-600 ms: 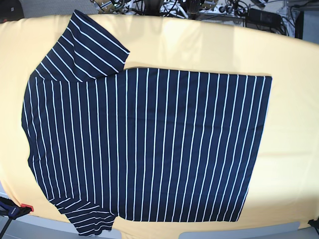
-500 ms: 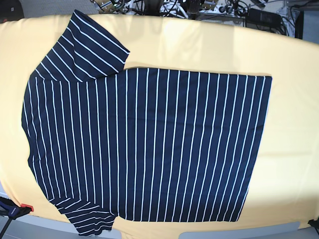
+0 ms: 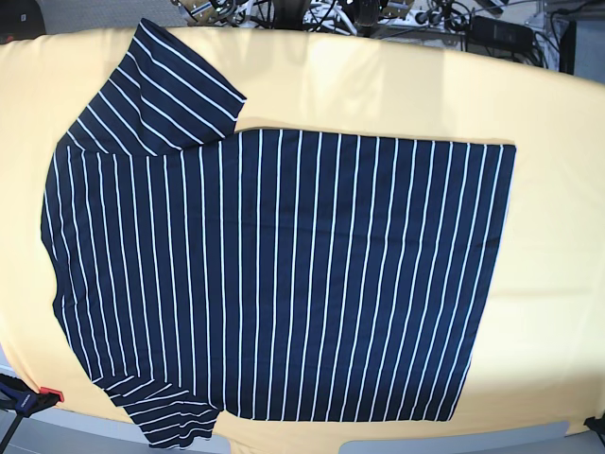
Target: Fold the T-shirt properly
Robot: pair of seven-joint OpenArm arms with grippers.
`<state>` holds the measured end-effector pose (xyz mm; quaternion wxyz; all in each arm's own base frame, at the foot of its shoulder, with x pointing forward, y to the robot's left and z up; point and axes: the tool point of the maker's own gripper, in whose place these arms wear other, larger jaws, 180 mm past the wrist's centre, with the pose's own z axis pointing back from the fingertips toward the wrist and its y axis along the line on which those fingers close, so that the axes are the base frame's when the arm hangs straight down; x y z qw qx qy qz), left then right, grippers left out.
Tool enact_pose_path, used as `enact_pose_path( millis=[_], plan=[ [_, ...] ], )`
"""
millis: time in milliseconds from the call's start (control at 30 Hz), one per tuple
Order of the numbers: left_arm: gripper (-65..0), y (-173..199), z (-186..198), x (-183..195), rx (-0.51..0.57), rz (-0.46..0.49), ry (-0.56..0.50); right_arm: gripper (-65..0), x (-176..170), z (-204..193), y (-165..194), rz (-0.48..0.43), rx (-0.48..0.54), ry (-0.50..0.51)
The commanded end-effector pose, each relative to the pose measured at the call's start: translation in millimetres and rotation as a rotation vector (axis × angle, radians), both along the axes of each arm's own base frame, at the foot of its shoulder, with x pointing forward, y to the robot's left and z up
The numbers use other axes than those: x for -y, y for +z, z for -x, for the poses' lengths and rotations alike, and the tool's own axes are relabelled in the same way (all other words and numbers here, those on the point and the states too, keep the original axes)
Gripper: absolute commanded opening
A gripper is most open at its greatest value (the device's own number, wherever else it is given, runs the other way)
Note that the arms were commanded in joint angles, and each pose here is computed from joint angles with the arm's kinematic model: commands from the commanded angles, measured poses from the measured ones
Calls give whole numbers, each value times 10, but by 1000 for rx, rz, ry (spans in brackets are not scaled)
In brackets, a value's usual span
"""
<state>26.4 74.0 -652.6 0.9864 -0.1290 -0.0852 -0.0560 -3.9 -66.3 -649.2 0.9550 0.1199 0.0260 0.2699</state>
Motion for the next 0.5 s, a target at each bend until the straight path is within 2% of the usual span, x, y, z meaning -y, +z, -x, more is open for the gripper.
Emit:
enact_pose_path(
  millis=[0,467],
  plan=[
    [-650,9,-7,37,4,11,1,-650,-8,-21,6,-7,5,4],
    [-650,6,8,36,-5,10,-1,-650,-16,-53,11,-7,14,7]
  ],
)
